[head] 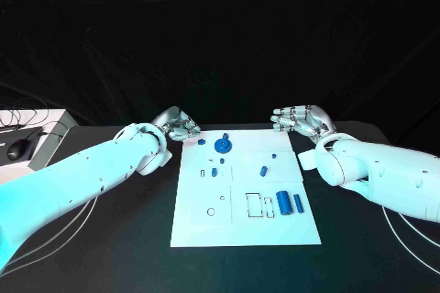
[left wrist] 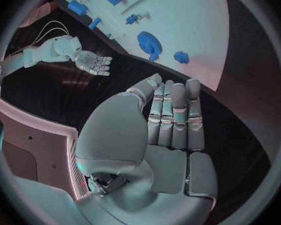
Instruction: Assemble the parts on the task board
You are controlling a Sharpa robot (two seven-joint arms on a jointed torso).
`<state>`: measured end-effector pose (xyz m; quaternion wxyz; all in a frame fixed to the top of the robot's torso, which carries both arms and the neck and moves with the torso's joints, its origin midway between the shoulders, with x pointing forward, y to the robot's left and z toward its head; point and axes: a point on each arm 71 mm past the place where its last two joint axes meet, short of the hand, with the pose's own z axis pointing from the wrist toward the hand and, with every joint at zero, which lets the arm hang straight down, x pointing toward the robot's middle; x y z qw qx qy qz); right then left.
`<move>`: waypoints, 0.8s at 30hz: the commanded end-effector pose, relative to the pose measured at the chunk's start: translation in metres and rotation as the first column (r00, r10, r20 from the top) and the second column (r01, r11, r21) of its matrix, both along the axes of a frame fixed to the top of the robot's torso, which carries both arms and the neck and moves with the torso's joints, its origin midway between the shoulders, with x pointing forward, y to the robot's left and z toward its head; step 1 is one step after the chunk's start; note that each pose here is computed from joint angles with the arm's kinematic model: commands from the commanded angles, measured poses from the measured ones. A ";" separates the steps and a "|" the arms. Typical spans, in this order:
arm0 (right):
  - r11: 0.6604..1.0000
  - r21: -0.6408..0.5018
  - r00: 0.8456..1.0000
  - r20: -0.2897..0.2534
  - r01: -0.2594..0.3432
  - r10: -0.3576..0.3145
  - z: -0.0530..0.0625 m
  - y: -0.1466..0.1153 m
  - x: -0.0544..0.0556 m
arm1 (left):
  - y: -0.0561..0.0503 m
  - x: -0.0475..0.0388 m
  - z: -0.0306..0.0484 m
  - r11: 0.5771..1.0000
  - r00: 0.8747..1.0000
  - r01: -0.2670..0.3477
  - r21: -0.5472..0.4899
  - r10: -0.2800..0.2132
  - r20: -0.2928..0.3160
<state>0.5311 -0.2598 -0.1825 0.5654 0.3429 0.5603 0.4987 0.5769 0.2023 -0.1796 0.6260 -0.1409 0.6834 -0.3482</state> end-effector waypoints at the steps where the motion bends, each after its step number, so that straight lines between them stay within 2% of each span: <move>1: 1.000 -0.002 1.000 -0.004 -0.023 0.023 0.000 0.002 -0.001 | 0.002 -0.0017 0.0009 0.997 1.000 -0.005 -0.081 0.005 -0.006; 6: 0.999 -0.009 0.999 -0.009 -0.033 0.033 -0.001 0.004 -0.001 | 0.002 -0.0015 -0.0017 0.999 1.000 0.001 -0.041 -0.001 -0.016; 9: 0.999 -0.017 0.999 -0.010 -0.038 0.038 -0.001 0.004 -0.001 | 0.000 -0.0006 -0.0030 1.000 1.000 0.014 0.020 -0.014 -0.007; 17: 0.999 -0.024 0.999 -0.011 -0.045 0.045 -0.001 0.007 0.000 | -0.013 0.0036 -0.0056 0.973 0.997 0.052 0.227 -0.064 0.045; 24: 0.999 -0.024 0.999 -0.011 -0.047 0.046 -0.001 0.008 -0.001 | -0.022 0.0072 -0.0089 0.939 0.996 0.064 0.338 -0.081 0.037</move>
